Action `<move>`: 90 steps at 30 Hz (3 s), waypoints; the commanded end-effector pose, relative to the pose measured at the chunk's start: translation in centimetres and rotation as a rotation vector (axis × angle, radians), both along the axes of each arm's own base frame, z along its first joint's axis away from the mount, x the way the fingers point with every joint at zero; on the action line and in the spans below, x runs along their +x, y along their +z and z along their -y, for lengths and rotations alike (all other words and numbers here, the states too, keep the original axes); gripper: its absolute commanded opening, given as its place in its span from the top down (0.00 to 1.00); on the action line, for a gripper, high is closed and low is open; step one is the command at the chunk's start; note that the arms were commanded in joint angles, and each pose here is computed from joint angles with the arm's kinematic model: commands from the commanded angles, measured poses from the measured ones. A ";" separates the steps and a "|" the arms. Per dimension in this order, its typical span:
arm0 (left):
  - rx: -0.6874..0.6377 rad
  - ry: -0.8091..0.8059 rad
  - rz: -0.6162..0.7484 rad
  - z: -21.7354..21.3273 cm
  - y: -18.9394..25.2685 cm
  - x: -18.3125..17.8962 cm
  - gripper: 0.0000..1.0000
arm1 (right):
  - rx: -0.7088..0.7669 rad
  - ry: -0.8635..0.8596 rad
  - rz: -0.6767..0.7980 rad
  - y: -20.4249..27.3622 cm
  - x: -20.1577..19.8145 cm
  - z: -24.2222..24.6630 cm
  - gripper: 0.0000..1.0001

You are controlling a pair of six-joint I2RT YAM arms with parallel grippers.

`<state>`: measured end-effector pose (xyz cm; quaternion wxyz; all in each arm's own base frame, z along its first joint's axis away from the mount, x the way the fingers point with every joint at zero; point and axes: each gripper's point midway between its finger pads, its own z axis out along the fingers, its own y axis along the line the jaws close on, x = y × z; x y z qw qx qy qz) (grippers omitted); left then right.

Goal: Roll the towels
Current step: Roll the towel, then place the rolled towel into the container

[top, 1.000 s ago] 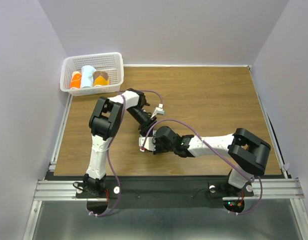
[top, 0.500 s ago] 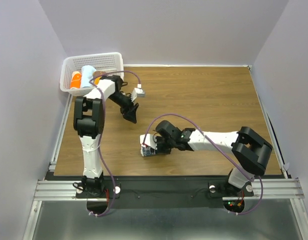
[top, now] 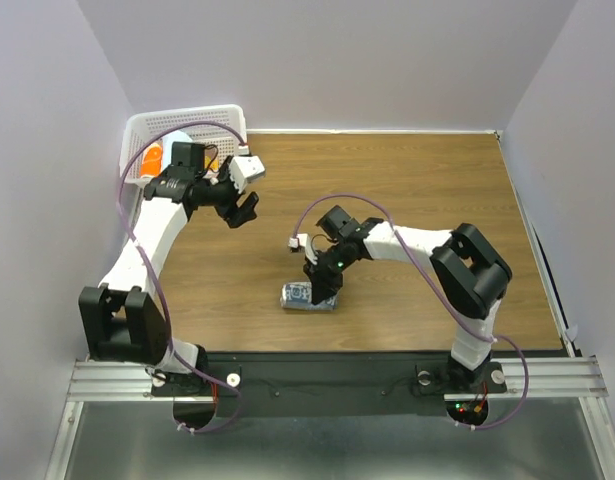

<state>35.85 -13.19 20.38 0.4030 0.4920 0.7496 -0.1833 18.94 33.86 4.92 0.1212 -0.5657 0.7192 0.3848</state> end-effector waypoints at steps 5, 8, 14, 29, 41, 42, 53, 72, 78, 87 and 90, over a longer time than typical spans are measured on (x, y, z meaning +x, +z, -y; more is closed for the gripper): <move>0.096 -0.012 0.195 0.5 -0.3 -5.5 0.18 | 0.014 -0.071 -0.453 -0.6 -0.3 1.5 0.99; 0.170 -0.187 0.256 3.3 -2.5 -9.9 0.16 | 0.006 -0.101 -0.522 -2.3 0.7 2.1 0.99; 0.201 -0.391 0.426 6.8 -4.8 -16.0 0.10 | 0.038 -0.135 -0.604 -3.4 2.8 2.0 0.99; 0.271 -0.572 0.610 13.1 -10.7 -16.5 0.09 | 0.007 -0.115 -0.733 -7.2 2.7 2.5 0.99; 0.352 -0.589 0.584 13.6 -15.8 -15.6 0.17 | 0.049 -0.058 -0.867 -7.0 0.9 2.9 0.99; 0.355 -0.596 0.574 13.6 -16.2 -15.7 0.19 | 0.071 -0.030 -0.842 -7.0 0.9 2.9 0.99; 0.394 -0.635 0.445 13.4 -19.1 -16.6 0.56 | 0.044 -0.007 -0.913 -6.6 -1.4 2.9 0.97; 0.427 -0.728 -0.023 11.8 -19.2 -21.6 1.00 | -0.092 -0.457 -0.395 -1.4 16.6 7.7 0.00; 0.289 -0.458 -0.335 11.7 -17.4 -18.0 1.00 | -0.034 -0.554 -0.330 2.4 19.3 10.6 0.00; -0.126 -0.050 -0.475 11.4 -4.2 -3.7 1.00 | 0.001 -0.629 -0.347 3.8 18.3 14.8 0.00; -0.232 0.064 -0.474 8.6 -0.6 0.7 1.00 | 0.005 -0.635 -0.374 3.6 17.5 15.2 0.00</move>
